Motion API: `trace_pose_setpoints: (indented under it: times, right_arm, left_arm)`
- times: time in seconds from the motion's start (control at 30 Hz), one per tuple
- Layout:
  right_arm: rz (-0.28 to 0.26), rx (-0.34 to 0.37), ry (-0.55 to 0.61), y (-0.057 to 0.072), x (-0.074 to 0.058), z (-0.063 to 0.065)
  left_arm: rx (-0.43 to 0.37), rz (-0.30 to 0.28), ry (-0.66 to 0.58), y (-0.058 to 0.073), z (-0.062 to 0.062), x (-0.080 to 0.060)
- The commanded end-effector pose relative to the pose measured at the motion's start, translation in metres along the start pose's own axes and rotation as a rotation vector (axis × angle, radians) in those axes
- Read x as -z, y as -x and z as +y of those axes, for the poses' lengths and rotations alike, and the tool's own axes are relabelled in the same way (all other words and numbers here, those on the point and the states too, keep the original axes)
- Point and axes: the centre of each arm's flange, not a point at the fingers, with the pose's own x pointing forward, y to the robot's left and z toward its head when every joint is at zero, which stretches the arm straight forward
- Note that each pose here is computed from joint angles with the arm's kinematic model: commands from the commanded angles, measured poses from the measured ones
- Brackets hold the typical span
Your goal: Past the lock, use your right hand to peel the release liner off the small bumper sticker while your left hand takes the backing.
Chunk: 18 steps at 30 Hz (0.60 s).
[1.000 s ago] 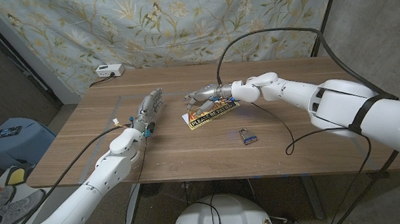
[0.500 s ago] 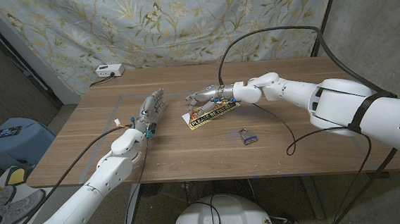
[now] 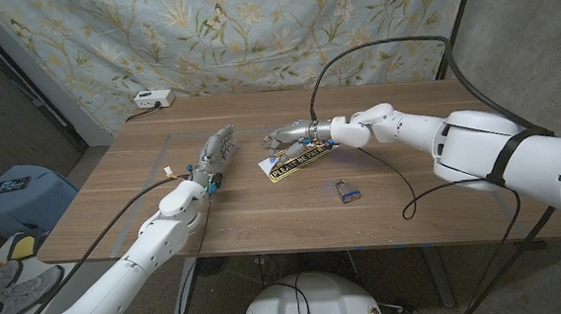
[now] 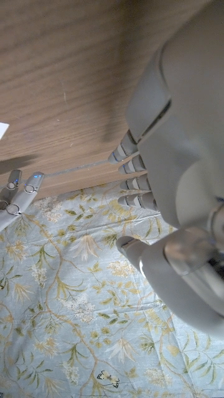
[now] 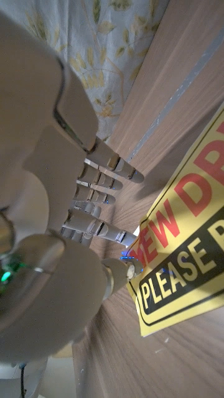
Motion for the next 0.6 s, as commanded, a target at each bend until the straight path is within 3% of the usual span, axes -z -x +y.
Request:
trace_pose_setpoints:
  times: [0.03, 0.23, 0.6]
  right_arm:
    - [0.001, 0.035, 0.011, 0.002, 0.001, 0.002]
    - [-0.004, 0.096, 0.011, 0.006, 0.000, 0.000]
    - [-0.037, 0.136, 0.012, 0.013, -0.003, -0.002]
  left_arm:
    - [0.014, 0.005, -0.001, -0.003, -0.005, 0.001]
    - [0.026, 0.006, 0.001, -0.006, -0.008, 0.002]
    - [0.034, 0.000, 0.003, -0.007, -0.009, 0.001]
